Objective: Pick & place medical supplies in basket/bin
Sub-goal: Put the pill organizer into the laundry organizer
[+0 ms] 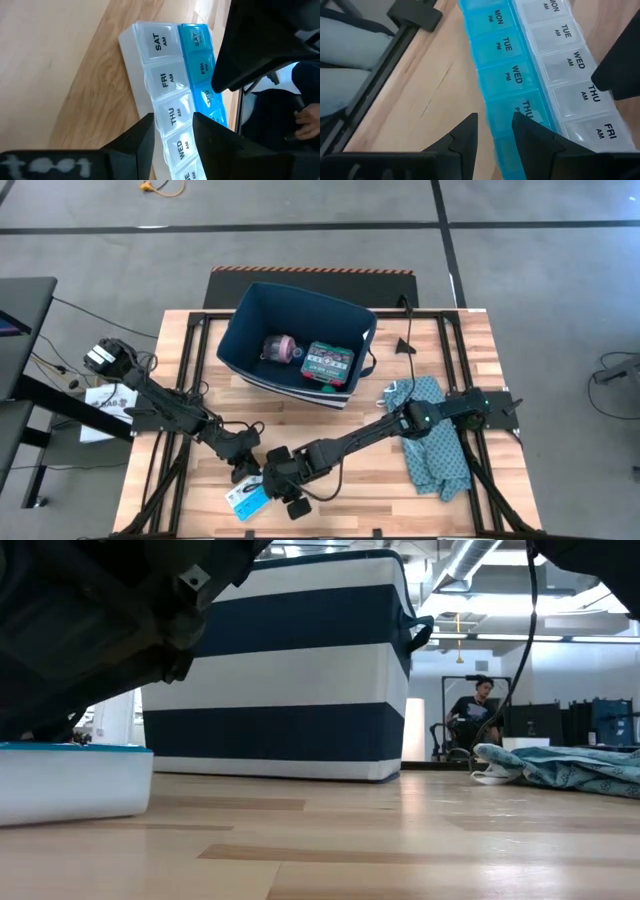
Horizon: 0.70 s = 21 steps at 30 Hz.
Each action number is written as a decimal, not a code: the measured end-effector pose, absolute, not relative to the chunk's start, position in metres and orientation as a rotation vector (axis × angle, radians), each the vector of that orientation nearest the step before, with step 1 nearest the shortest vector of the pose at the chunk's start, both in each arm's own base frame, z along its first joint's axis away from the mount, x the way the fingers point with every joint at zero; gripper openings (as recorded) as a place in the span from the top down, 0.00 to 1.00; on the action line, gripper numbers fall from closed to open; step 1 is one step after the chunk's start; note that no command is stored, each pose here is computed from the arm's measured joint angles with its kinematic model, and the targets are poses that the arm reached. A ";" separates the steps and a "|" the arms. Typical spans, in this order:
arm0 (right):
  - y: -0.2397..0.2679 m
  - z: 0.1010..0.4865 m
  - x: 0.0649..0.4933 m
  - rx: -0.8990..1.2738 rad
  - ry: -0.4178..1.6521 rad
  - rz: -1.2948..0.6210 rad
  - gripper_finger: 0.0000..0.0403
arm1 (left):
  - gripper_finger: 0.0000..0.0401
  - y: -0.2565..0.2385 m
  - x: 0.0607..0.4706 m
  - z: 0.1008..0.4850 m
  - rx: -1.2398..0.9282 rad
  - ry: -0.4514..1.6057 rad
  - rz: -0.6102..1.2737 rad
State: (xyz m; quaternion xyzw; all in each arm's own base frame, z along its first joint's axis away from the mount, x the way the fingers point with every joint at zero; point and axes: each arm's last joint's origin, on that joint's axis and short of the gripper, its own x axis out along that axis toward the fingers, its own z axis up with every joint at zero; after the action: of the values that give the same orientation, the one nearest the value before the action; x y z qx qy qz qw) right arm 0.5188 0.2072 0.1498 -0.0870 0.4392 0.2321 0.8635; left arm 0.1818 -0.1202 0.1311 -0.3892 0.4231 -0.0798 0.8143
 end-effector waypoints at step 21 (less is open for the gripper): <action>0.228 0.151 0.506 -0.627 0.870 0.448 0.45 | 0.70 -0.121 0.182 0.131 -0.828 0.906 -0.180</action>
State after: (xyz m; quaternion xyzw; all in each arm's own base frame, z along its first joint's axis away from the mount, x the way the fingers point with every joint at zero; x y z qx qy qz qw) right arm 0.5064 0.2285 0.1514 -0.2961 0.4110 0.2114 0.8359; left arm 0.1817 -0.1205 0.1312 -0.3878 0.4247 -0.0843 0.8137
